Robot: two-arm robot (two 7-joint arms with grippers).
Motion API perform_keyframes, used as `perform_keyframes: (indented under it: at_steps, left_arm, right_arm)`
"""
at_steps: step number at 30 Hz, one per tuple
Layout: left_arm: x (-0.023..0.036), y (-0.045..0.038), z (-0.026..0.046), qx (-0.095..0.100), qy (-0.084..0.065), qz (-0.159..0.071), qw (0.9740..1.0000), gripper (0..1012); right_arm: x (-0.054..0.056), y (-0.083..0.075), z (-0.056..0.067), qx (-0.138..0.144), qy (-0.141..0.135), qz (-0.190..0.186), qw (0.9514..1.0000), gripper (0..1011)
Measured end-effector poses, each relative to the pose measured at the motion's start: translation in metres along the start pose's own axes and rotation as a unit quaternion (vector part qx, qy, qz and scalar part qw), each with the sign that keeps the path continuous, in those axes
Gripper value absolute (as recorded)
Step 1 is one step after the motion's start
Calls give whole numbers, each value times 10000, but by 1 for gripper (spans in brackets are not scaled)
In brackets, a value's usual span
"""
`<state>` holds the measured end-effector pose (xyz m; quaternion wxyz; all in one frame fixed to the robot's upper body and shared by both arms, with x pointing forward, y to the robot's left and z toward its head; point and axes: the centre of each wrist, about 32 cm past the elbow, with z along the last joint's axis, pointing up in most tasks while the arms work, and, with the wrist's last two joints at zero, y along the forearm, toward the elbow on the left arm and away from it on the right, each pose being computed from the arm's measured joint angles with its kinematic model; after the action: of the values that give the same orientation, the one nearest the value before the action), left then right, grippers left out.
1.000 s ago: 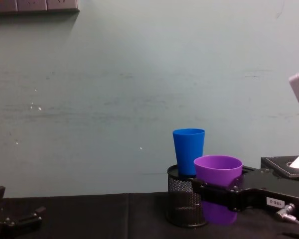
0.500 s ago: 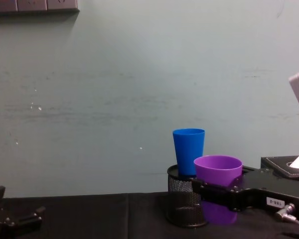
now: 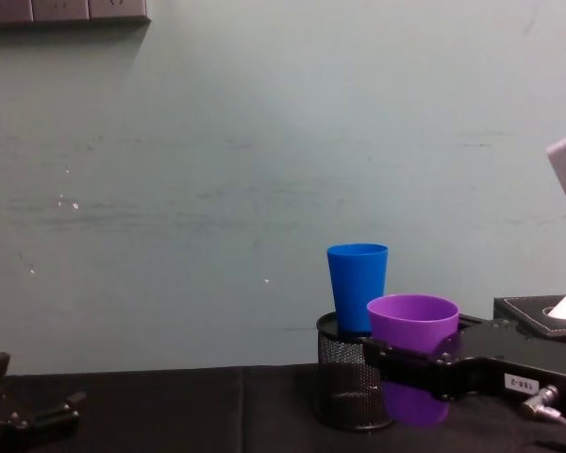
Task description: Pick up one cup with a gripper and tap it against the other cup.
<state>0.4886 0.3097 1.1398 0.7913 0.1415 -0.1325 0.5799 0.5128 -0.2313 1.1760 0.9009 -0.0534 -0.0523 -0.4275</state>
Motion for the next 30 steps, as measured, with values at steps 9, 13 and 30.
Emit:
perform_keyframes:
  at_steps: [9,13,30]
  left_arm:
    - [0,0,0,0,0,0,10000,1000]
    - [0,0,0,0,0,0,10000,1000]
    - [0,0,0,0,0,0,10000,1000]
  right_arm:
    - [0,0,0,0,0,0,10000,728]
    - [0,0,0,0,0,0,10000,726]
    - [0,0,0,0,0,0,10000,726]
